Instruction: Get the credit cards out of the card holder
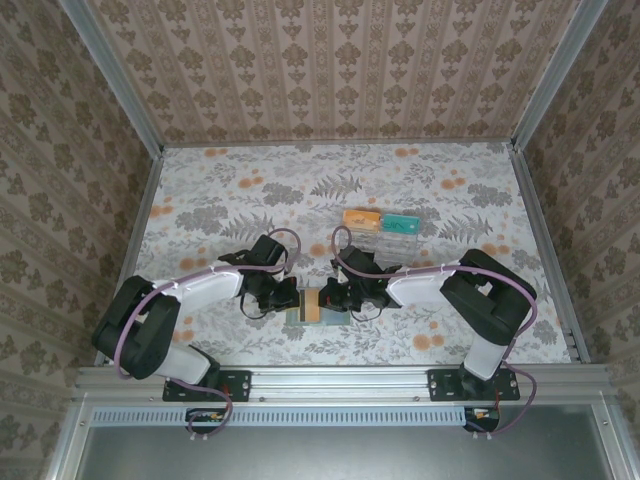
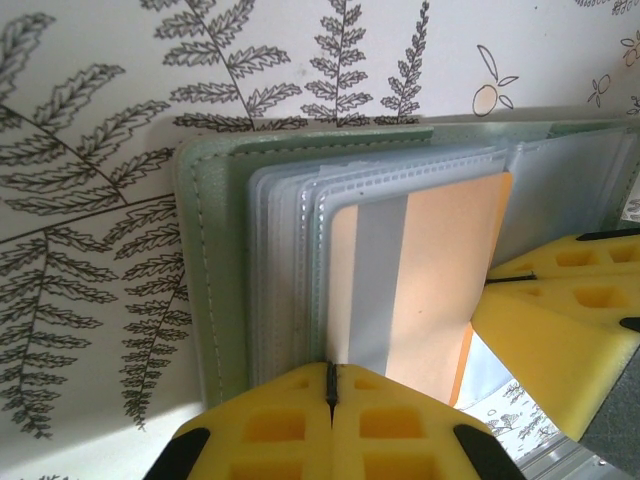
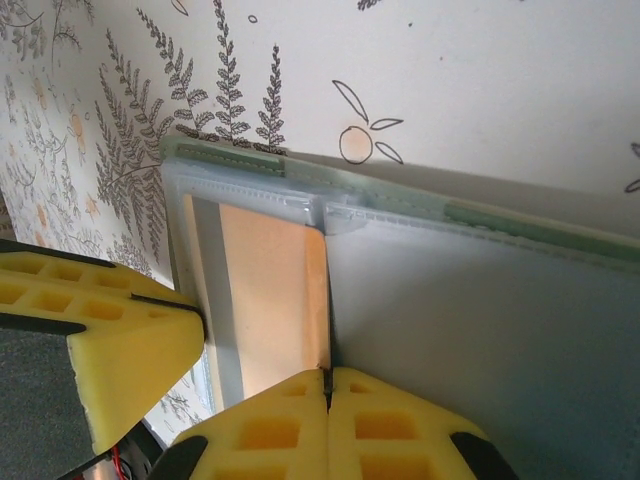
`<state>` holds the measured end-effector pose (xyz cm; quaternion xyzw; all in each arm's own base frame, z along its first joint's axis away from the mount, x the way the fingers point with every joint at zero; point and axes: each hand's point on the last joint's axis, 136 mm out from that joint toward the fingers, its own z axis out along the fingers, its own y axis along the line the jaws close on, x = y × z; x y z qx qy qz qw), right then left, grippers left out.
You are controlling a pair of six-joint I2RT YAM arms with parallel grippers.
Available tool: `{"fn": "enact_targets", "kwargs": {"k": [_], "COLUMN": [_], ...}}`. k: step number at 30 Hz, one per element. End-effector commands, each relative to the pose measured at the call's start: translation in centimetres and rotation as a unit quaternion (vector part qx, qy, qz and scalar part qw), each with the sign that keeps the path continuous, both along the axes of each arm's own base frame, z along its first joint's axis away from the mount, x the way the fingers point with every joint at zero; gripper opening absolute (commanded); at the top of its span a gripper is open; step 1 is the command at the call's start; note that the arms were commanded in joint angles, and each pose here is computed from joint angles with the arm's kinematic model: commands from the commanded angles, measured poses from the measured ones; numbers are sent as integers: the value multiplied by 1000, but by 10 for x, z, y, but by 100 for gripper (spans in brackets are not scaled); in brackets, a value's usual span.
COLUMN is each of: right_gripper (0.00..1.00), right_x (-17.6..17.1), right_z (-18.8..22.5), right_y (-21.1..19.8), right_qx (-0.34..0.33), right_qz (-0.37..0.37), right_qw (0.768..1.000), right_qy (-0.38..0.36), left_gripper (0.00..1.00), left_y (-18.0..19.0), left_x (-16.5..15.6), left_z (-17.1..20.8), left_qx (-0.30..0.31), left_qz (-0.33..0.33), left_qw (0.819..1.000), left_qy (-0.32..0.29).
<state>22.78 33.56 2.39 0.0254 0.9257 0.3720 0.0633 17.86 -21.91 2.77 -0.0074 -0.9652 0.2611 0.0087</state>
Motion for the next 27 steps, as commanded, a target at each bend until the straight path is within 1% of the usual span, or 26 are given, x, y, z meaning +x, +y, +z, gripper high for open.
{"fn": "enact_targets", "kwargs": {"k": [1,5,8,10,11,13,16,22,25,27], "right_gripper": [0,0,0,13,16,20,21,20,15,8], "right_x": [1,3,2,3,3,2,1,-3,-3,-4], "right_z": [-1,1,2,2,1,-1,-5,-11,-10,-11], "right_y": [-11,-20,-19,-16,-15,-12,-10,-6,-6,-9], "right_qx": [-3,-4,0,7,8,12,15,19,19,13], "right_qz": [-7,-13,-9,-7,-7,-5,-2,6,6,5], "right_qw": [1000,1000,1000,1000,1000,1000,1000,1000,1000,1000], "right_qy": [3,3,3,4,7,10,13,23,21,21], "left_gripper": [0,0,0,0,0,0,0,0,0,0], "left_y": [12,12,11,11,10,10,10,10,10,10], "left_x": [-6,-6,-6,-5,-5,-5,-6,-5,-5,-5], "left_z": [-12,-13,-14,-14,-14,-14,-14,-14,-14,-14], "left_qx": [37,39,38,37,37,37,37,37,37,37], "left_qz": [-6,-7,-7,-8,-8,-9,-9,-9,-9,-8], "left_qw": [999,999,999,999,999,999,999,999,999,999], "left_qy": [15,18,19,19,19,20,20,20,19,19]}}
